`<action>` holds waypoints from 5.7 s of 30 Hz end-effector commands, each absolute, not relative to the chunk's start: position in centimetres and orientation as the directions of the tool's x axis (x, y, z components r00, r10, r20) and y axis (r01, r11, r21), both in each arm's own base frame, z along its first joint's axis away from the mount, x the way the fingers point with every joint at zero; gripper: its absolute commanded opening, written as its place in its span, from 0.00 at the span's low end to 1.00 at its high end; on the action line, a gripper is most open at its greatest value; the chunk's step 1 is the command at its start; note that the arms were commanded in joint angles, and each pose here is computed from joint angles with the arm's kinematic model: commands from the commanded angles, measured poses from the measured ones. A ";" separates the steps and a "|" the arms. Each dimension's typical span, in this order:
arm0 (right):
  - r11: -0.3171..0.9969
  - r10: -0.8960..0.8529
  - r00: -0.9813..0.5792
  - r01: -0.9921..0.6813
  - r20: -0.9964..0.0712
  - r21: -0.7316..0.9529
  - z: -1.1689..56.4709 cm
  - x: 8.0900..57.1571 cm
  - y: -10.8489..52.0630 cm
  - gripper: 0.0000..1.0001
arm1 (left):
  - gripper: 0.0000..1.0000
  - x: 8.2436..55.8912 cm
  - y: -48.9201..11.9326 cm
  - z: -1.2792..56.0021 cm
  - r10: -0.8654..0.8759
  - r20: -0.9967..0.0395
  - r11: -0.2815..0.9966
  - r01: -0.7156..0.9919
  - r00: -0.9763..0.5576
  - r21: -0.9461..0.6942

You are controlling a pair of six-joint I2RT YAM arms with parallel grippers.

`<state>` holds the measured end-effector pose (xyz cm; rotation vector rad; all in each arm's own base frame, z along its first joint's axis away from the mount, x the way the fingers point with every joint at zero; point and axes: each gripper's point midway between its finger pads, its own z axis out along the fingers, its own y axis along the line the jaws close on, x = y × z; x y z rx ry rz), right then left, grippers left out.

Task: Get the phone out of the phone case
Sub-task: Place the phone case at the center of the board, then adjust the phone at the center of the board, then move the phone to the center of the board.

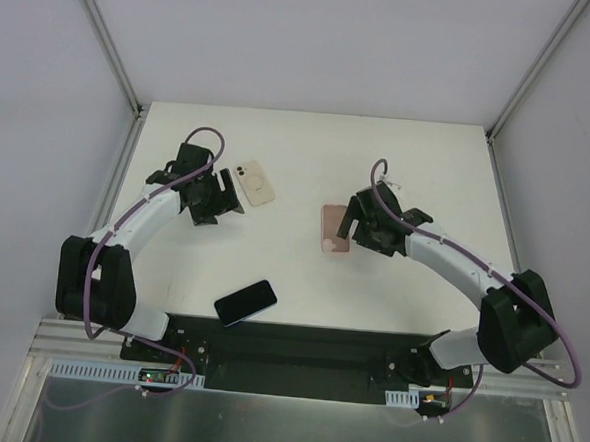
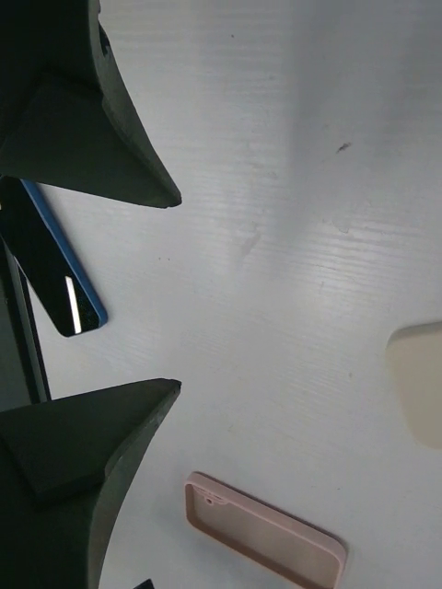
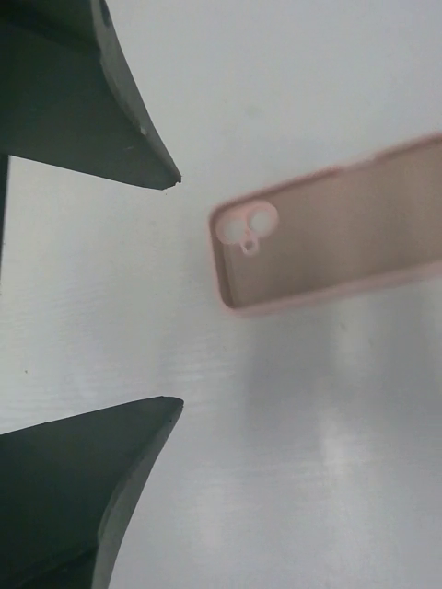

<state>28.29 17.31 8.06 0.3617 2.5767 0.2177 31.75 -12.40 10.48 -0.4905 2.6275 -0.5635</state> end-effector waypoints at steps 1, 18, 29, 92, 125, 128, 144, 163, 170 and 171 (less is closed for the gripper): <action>0.966 0.132 -0.835 -0.013 -0.535 0.258 11.2 25.1 21.3 0.97 | 0.74 30.3 -10.9 12.6 -0.398 -0.385 0.884 -0.235 -0.833 -0.404; 0.756 -0.157 -0.913 -0.356 -0.376 0.549 8.8 9.0 42.1 0.96 | 0.81 28.8 -8.6 19.5 -0.393 -0.504 0.904 -0.223 -0.769 -0.364; 0.756 -0.175 -0.919 -0.356 -0.355 0.550 6.7 8.2 45.5 0.96 | 0.81 28.3 -8.6 19.8 -0.389 -0.506 0.904 -0.214 -0.769 -0.370; 0.967 0.093 -0.724 -0.097 -0.684 0.235 10.9 16.7 21.8 0.97 | 0.99 36.7 -14.4 13.1 -0.275 -0.395 0.961 -0.238 -0.877 -0.142; 0.977 0.089 -0.729 -0.069 -0.679 0.203 11.0 16.0 19.1 0.97 | 0.96 43.8 -16.1 -0.4 -0.430 -0.295 0.871 -0.478 -0.853 0.112; 0.976 0.095 -0.728 -0.068 -0.679 0.209 11.1 16.0 19.1 0.97 | 0.80 43.6 -16.3 -0.1 -0.434 -0.283 0.876 -0.474 -0.855 0.090; 0.973 0.144 -0.696 -0.028 -0.703 0.227 12.8 16.0 17.4 0.97 | 0.34 38.3 -17.8 6.4 -0.325 -0.318 0.946 -0.306 -0.890 -0.112; 0.966 0.206 -0.688 0.028 -0.696 0.257 12.8 15.4 16.5 0.96 | 0.33 32.0 -23.3 4.9 -0.161 -0.382 0.987 -0.159 -0.910 -0.038; 0.964 0.223 -0.681 0.048 -0.697 0.262 12.4 14.7 15.2 0.96 | 0.55 31.1 -24.6 2.4 -0.107 -0.362 0.991 -0.130 -0.926 0.040; 0.962 0.229 -0.680 0.049 -0.697 0.268 12.5 14.7 15.1 0.96 | 0.59 30.8 -24.7 2.0 -0.114 -0.347 0.990 -0.136 -0.931 0.041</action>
